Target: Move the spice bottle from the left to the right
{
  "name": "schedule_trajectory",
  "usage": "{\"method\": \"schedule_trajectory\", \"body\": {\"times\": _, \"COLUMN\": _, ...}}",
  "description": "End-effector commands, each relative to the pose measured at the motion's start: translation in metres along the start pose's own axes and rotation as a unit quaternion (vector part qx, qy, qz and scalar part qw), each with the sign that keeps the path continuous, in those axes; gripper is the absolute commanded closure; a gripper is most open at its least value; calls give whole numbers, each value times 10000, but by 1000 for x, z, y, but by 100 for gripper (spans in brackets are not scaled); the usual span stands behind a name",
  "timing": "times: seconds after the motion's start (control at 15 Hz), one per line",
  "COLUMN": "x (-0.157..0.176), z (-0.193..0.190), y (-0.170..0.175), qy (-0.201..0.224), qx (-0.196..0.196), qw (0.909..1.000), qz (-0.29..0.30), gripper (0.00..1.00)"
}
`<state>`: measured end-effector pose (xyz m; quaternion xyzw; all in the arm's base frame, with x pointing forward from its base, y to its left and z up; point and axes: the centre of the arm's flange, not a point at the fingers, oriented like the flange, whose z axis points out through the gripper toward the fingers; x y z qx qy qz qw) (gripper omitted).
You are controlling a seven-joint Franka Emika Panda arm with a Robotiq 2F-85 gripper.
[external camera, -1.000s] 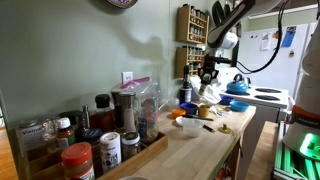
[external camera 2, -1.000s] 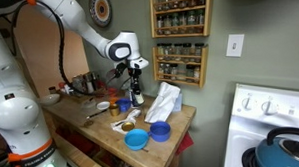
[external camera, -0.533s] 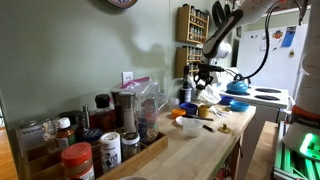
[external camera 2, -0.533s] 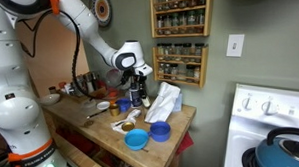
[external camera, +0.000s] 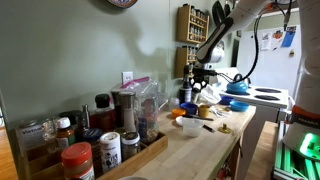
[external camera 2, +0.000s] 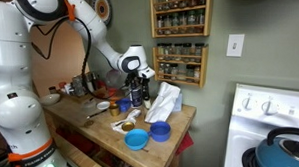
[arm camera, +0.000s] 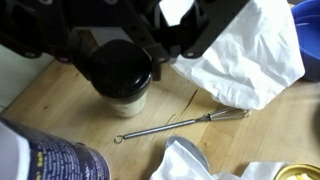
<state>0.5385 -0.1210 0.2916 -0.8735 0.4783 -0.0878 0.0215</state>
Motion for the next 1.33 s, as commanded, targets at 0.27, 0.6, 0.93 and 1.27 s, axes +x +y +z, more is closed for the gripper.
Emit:
{"method": "schedule_trajectory", "body": {"times": 0.27, "x": 9, "z": -3, "y": -5, "qy": 79, "qx": -36, "qw": 9999, "qz": 132, "gripper": 0}}
{"method": "schedule_trajectory", "body": {"times": 0.6, "x": 9, "z": -52, "y": 43, "qy": -658, "qx": 297, "qw": 9973, "qz": -120, "gripper": 0}}
{"method": "schedule_trajectory", "body": {"times": 0.93, "x": -43, "z": -91, "y": 112, "qy": -1088, "qx": -75, "qw": 9817, "qz": -1559, "gripper": 0}}
{"method": "schedule_trajectory", "body": {"times": 1.27, "x": -51, "z": -91, "y": 111, "qy": -1164, "qx": -122, "qw": 9704, "qz": -2112, "gripper": 0}}
